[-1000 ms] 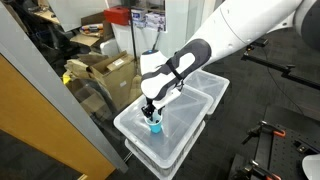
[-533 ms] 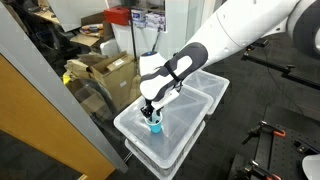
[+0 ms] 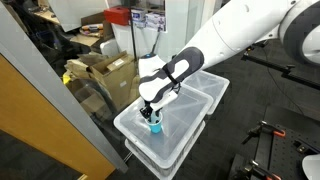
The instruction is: Take the marker out of the cup and put it on the table
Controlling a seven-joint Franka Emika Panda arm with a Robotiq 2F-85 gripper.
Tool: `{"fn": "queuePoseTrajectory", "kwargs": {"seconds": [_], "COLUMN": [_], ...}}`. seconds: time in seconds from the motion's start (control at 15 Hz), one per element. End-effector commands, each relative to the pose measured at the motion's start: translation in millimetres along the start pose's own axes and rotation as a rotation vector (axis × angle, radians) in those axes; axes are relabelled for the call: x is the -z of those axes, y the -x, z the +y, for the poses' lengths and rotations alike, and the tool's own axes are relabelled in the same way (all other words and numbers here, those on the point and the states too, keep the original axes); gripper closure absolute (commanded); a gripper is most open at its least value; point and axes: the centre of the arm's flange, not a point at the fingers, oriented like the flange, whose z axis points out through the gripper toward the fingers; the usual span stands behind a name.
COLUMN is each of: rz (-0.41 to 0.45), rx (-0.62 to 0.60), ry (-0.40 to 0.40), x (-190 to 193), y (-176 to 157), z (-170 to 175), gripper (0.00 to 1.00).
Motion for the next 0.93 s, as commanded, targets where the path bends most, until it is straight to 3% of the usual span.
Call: {"fn": "queuePoseTrajectory", "kwargs": {"seconds": [0.0, 0.87], "rz": [-0.014, -0.054], "rx": [-0.021, -0.033], "ry": [0.010, 0.009], "x": [0.3, -3.1], "y": [-10.5, -11.4], "z": [-5.3, -4.8], "gripper": [0.44, 0.44]}}
